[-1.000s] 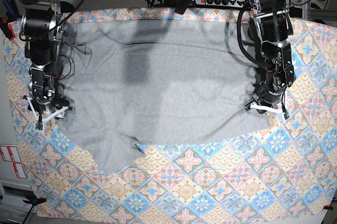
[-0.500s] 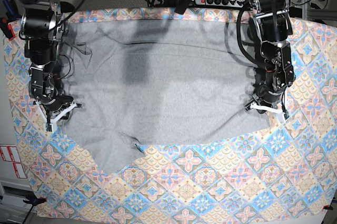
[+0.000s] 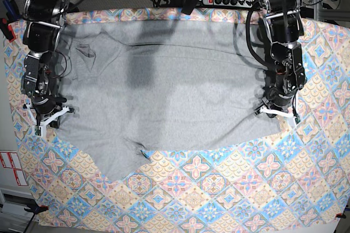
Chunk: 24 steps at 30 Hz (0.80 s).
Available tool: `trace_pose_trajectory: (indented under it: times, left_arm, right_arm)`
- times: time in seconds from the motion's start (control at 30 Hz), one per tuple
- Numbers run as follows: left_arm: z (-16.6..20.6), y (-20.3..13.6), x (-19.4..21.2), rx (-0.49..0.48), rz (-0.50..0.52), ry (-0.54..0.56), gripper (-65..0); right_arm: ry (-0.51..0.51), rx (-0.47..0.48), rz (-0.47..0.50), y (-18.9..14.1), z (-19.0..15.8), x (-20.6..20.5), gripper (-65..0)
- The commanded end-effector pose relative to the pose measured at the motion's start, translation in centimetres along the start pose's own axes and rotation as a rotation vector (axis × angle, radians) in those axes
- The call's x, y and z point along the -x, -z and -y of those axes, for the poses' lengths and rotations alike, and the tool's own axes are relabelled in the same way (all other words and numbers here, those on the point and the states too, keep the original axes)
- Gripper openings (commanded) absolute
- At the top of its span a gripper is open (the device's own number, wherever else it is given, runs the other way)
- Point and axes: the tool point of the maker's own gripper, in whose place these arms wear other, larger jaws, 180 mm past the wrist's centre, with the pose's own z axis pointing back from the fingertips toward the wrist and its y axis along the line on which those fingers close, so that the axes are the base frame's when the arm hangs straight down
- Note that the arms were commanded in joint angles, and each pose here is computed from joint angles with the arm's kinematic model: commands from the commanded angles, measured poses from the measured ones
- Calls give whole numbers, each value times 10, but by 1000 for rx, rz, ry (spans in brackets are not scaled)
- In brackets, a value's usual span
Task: Fold the T-shirt properly
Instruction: 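Fold the hem with both grippers up over toward the collar edge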
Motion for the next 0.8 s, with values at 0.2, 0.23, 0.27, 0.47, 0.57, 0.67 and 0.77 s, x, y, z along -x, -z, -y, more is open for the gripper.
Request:
trace_pose_trajectory:
  times: [0.2, 0.23, 0.27, 0.47, 0.57, 0.67, 0.77]
  left_arm:
    - [3, -27, -31, 23, 113, 67, -650]
    - [4, -31, -33, 27, 125, 76, -650]
    - [4, -36, -34, 30, 138, 87, -650]
    - [-3, -60, -45, 27, 191, 150, -650]
    - [-4, -69, -47, 29, 204, 171, -650]
    - [-10, -78, -50, 20, 220, 190, -650]
    - [-24, -88, -52, -8, 236, 182, -650]
  right_arm:
    - [-53, 4, 76, -16, 5, -15, -650]
    - [-63, 3, 82, -19, 4, -16, -650]
    - [-73, 3, 90, -23, 4, -16, -650]
    - [-62, 68, 126, -49, 30, -14, -650]
    - [-65, 83, 125, -59, 36, -7, -650]
    - [-72, 96, 124, -68, 41, -2, -650]
    - [-89, 107, 133, -78, 45, -1, -650]
